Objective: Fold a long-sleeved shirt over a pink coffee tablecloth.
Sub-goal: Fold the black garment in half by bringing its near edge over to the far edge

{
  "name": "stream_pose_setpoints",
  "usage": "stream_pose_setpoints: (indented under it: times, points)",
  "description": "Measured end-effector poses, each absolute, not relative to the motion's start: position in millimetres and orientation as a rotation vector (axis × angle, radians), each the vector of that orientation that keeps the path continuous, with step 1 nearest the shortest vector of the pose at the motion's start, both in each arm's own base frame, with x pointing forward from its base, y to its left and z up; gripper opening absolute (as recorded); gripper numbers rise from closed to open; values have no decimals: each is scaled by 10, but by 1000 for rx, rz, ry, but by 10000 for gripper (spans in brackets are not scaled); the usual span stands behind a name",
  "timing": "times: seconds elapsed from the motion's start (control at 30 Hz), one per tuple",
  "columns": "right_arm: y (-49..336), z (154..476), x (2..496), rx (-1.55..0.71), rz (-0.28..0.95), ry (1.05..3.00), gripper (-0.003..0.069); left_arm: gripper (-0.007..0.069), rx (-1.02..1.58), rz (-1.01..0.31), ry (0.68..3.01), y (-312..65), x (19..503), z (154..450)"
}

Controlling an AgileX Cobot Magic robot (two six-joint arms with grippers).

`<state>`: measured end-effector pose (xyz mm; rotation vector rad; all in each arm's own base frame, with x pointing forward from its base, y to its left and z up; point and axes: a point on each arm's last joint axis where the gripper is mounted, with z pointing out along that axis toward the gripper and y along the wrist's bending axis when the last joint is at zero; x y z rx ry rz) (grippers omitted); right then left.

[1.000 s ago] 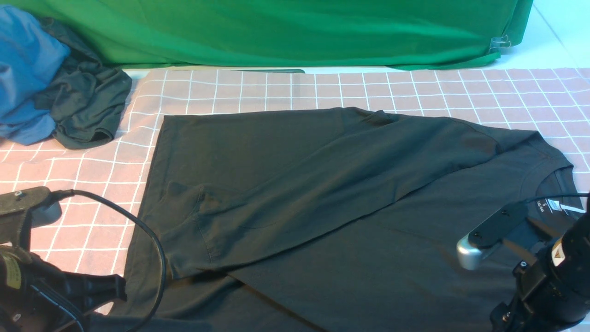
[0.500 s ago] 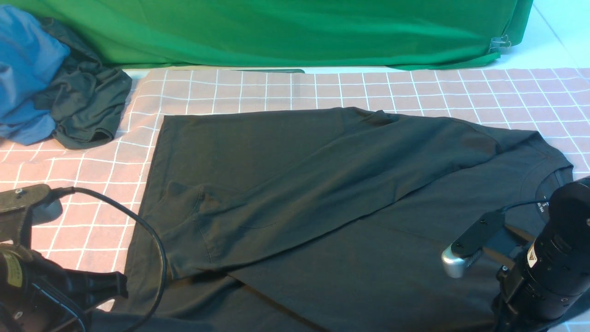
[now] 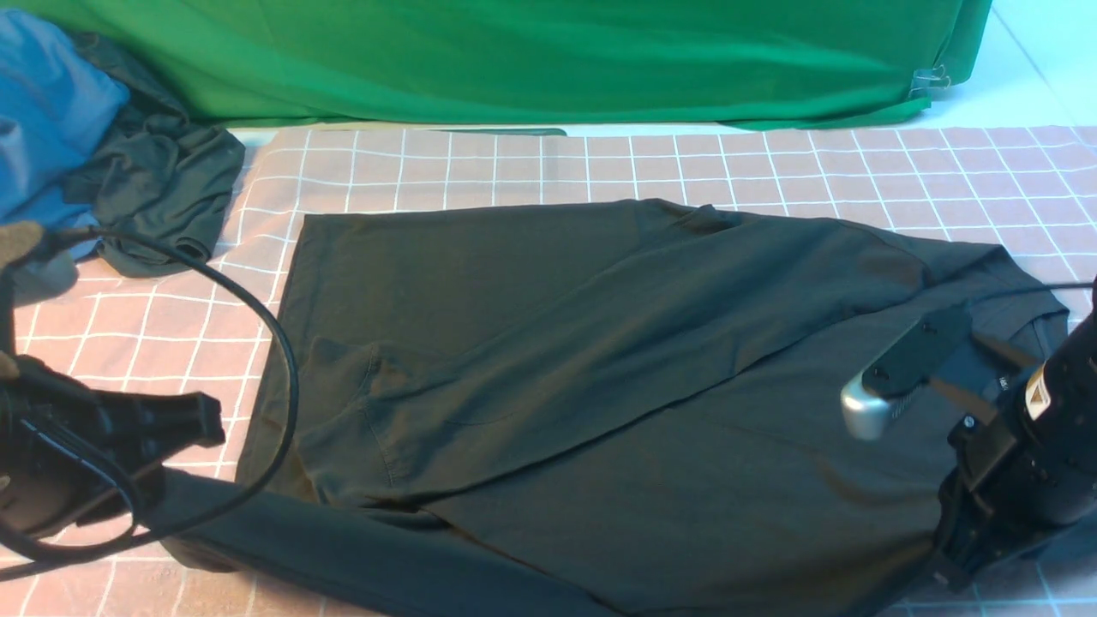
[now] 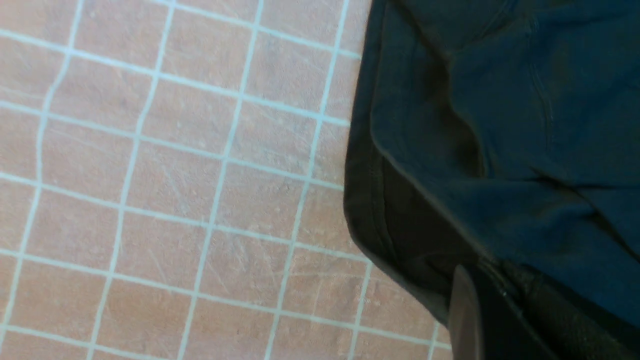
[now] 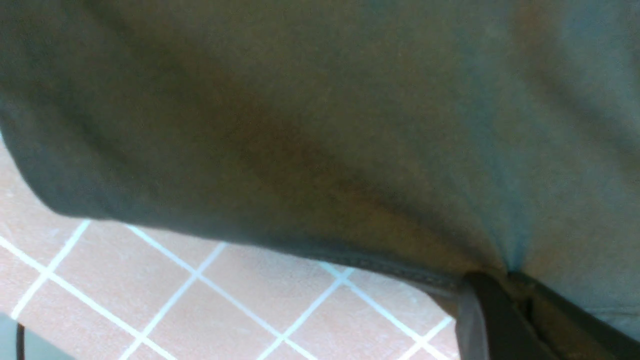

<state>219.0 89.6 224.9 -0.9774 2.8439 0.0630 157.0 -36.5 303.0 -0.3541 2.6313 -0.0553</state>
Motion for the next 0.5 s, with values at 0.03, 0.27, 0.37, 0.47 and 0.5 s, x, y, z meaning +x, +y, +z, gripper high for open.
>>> stream_pose_setpoints:
  times: [0.03, 0.27, 0.37, 0.47, 0.5]
  points:
    - [898, 2270, 2206, -980, 55, 2834, 45, 29, -362, -53, 2627, -365, 1580, 3028]
    - [770, 2455, 2385, -861, 35, 2799, 45, 29, -389, -61, 2606, -423, 1772, 2999]
    - [683, 2523, 2472, -796, 27, 2791, 45, 29, -399, -63, 2607, -469, 1933, 2972]
    - [616, 2518, 2574, -744, 21, 2808, 45, 29, -443, -61, 2612, -469, 2125, 2939]
    - [598, 2499, 2607, -730, 21, 2819, 45, 29, -458, -59, 2608, -457, 2182, 2932]
